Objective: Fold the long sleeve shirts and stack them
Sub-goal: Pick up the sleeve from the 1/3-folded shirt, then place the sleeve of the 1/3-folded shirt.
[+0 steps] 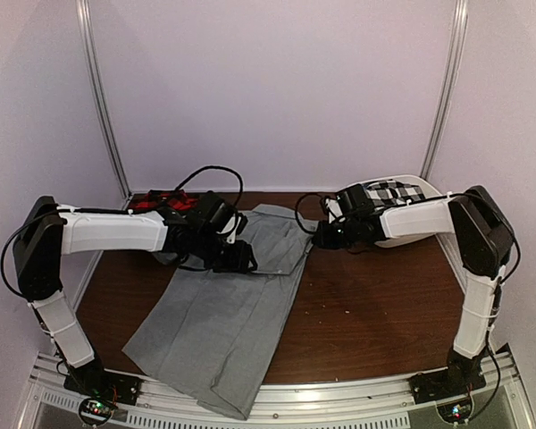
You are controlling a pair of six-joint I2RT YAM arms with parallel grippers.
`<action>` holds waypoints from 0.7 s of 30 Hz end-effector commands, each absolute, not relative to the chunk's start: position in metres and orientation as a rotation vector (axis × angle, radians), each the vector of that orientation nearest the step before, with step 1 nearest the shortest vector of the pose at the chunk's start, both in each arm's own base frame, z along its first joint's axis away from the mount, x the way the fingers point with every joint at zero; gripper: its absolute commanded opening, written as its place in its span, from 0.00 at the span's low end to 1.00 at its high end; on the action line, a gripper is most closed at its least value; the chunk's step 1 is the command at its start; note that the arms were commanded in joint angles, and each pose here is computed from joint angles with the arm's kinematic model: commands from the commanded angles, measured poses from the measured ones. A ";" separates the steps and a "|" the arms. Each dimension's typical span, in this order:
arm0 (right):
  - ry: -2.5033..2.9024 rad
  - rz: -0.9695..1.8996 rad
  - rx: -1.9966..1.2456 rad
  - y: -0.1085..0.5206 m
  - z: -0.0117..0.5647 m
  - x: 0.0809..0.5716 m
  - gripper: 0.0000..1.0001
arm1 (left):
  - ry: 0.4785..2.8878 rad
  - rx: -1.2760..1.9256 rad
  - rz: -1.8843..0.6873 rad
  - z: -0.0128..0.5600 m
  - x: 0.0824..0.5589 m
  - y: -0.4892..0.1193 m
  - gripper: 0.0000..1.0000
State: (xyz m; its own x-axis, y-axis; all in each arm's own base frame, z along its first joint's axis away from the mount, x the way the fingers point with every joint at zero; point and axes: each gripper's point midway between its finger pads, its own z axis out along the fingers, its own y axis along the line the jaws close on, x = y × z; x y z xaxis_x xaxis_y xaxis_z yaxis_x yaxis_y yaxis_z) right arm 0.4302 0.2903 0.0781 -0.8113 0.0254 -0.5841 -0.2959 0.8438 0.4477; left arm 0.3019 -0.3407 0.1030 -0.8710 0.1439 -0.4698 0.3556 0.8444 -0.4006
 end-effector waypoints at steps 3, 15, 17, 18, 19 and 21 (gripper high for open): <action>2.473 0.672 -0.250 0.291 0.084 0.394 0.03 | 2.527 0.366 -0.697 0.119 0.312 -0.338 0.50; 2.602 0.697 -0.523 0.328 0.084 0.278 0.02 | 2.514 0.379 -0.690 0.121 0.324 -0.325 0.50; 2.604 0.736 -0.549 0.338 0.088 0.264 0.02 | 2.511 0.380 -0.692 0.121 0.325 -0.324 0.50; 2.605 0.754 -0.560 0.343 0.090 0.258 0.02 | 2.511 0.379 -0.694 0.121 0.325 -0.323 0.50; 2.604 0.774 -0.575 0.349 0.092 0.252 0.01 | 2.509 0.377 -0.695 0.121 0.326 -0.322 0.50; 2.602 0.819 -0.609 0.364 0.095 0.238 0.01 | 2.511 0.375 -0.694 0.121 0.326 -0.320 0.50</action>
